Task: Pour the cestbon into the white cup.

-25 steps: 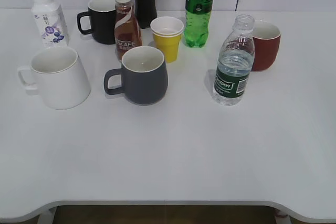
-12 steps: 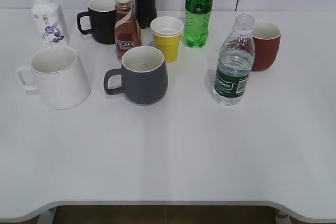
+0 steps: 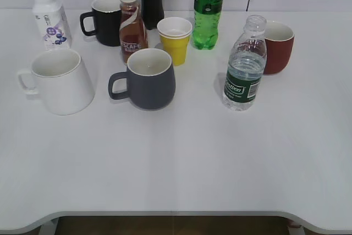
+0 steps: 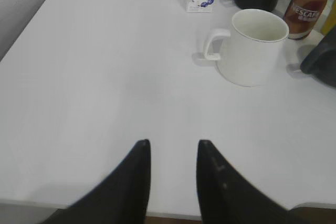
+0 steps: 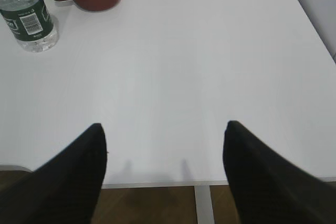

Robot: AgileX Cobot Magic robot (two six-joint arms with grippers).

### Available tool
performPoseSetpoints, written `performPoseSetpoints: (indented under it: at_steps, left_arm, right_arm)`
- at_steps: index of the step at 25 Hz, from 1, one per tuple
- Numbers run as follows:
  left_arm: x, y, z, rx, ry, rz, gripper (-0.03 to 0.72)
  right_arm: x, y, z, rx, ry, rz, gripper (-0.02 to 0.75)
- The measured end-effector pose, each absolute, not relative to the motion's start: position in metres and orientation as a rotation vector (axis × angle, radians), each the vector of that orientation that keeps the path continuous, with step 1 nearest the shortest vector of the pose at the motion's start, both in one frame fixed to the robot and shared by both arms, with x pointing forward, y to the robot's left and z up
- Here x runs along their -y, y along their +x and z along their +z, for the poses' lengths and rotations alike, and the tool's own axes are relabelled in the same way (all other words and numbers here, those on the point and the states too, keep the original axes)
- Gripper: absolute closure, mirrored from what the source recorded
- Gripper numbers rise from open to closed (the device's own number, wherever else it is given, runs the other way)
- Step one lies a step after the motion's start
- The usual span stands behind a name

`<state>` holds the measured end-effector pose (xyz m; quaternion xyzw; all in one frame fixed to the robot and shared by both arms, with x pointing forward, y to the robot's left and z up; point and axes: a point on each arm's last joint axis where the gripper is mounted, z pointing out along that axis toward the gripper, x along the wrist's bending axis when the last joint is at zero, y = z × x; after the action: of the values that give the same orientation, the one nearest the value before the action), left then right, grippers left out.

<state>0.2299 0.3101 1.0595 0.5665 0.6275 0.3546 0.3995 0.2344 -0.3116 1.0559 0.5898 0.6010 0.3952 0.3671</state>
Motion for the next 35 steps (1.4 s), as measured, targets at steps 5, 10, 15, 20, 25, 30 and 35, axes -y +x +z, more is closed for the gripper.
performPoseSetpoints:
  at_steps: [5,10,15,20,25,30,35]
  left_arm:
    - [-0.307,0.244,1.085,-1.408,1.293,0.990,0.456]
    - [-0.298,0.301,1.107,-1.078,1.149,1.203,0.456]
    - [-0.283,0.368,1.097,-0.982,1.219,1.184,0.456]
    - [-0.275,0.423,1.060,-1.092,1.337,1.062,0.456]
    - [-0.271,0.438,1.011,-1.177,1.401,0.963,0.456]
    - [-0.275,0.425,0.957,-1.277,1.438,0.922,0.450]
    - [-0.278,0.438,0.942,-1.230,1.366,1.021,0.391]
  right_arm:
    - [0.312,0.234,1.056,-1.544,1.515,1.015,0.218]
    - [0.312,0.234,1.056,-1.544,1.515,1.015,0.218]
    - [0.312,0.234,1.056,-1.544,1.515,1.015,0.218]
    - [0.312,0.234,1.056,-1.544,1.515,1.015,0.218]
    - [0.312,0.234,1.056,-1.544,1.515,1.015,0.218]
    - [0.312,0.234,1.056,-1.544,1.516,1.016,0.218]
    - [0.312,0.234,1.056,-1.544,1.516,1.016,0.218]
